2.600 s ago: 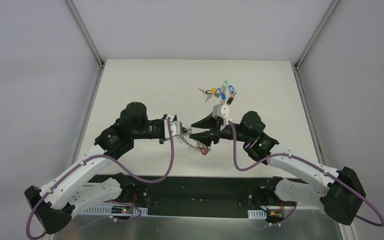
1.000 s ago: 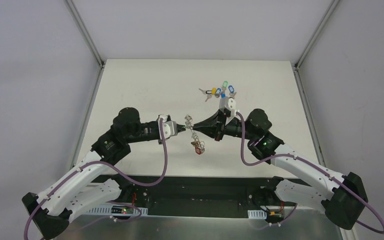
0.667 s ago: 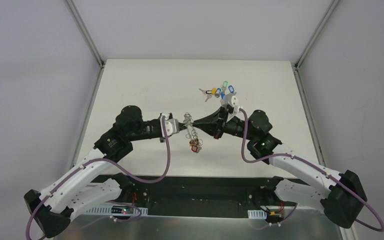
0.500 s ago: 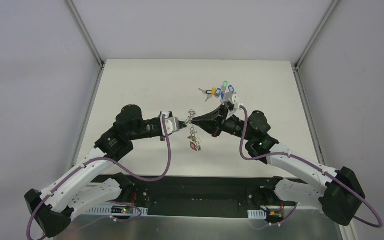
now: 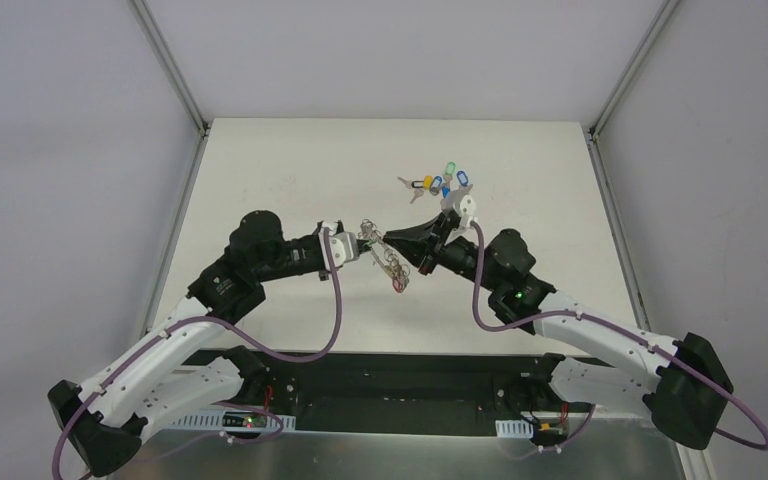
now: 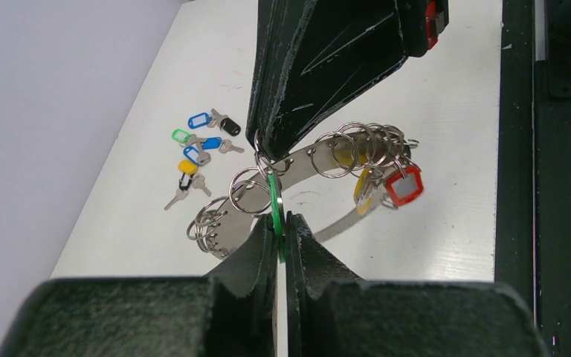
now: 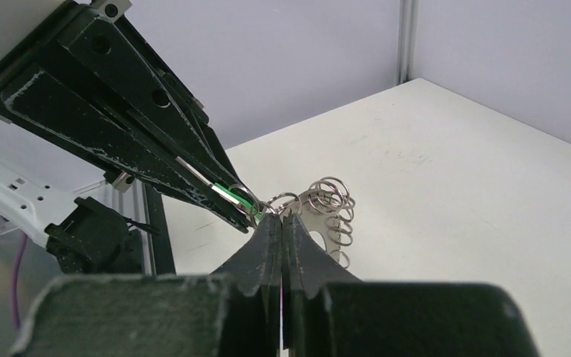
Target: Remove the keys from the keyring
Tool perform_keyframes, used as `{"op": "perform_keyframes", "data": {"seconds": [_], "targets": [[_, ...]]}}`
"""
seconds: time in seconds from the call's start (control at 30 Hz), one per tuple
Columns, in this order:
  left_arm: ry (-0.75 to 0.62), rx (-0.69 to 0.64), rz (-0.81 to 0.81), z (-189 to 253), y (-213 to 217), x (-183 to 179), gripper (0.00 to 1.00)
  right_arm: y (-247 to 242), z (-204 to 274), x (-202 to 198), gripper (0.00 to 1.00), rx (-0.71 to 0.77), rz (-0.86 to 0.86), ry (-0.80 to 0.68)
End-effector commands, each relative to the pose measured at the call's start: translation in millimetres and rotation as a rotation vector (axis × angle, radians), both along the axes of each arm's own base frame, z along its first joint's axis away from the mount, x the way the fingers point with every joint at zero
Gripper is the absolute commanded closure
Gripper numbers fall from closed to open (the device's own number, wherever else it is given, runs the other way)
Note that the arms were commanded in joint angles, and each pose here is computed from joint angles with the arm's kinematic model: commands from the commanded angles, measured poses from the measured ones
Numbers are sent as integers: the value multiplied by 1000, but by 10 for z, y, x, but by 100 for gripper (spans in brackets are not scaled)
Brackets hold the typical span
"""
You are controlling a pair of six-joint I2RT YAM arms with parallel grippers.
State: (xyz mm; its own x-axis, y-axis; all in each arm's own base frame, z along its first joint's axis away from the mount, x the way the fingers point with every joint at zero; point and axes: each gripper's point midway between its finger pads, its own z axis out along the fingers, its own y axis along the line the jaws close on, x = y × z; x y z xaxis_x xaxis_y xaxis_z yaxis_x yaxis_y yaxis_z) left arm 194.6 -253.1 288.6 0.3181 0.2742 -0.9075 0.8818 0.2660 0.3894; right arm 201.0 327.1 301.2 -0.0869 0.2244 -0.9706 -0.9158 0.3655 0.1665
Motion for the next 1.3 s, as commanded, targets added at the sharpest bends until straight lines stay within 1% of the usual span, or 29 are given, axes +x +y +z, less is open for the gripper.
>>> {"op": "perform_keyframes", "data": {"seconds": [0.0,0.17,0.3,0.43,0.6,0.67,0.7,0.73,0.77,0.8,0.83,0.9,0.97,1.03,1.1,1.17,1.27], "targets": [[-43,-33,-19,164,5,-61,100,-146,451,228,100,82,-182,-108],[-24,-25,-29,132,-23,-57,100,-137,496,258,100,100,-237,-129],[-3,-19,-31,106,-44,-45,100,-134,535,296,100,122,-313,-151],[15,-14,-33,83,-62,-38,100,-144,621,350,100,225,-362,-115],[18,-11,-25,68,-64,-17,100,-210,729,429,100,382,-425,-33],[16,-11,-13,72,-50,-4,100,-200,740,459,100,404,-433,4],[16,-12,-4,77,-41,6,100,-165,725,447,94,387,-418,4],[15,-14,6,84,-30,17,100,-121,696,428,80,346,-399,-18],[12,-16,14,94,-20,24,100,-88,658,415,69,301,-389,-40],[8,-16,20,103,-9,29,100,-67,623,396,62,255,-379,-66],[3,-18,24,112,0,29,100,-66,597,376,58,212,-372,-99],[-1,-17,25,115,7,28,100,-82,518,329,54,137,-358,-156],[-8,-20,21,130,11,16,100,-121,474,276,53,93,-346,-204],[-13,-18,5,125,6,-11,100,-124,419,186,51,33,-303,-263],[-18,-15,-23,113,-8,-55,100,-94,306,95,50,-62,-242,-322],[-28,-14,-57,119,-24,-110,100,-72,200,9,49,-125,-179,-347],[-38,-13,-98,113,-40,-181,100,-105,119,-38,49,-168,-135,-360]]}}
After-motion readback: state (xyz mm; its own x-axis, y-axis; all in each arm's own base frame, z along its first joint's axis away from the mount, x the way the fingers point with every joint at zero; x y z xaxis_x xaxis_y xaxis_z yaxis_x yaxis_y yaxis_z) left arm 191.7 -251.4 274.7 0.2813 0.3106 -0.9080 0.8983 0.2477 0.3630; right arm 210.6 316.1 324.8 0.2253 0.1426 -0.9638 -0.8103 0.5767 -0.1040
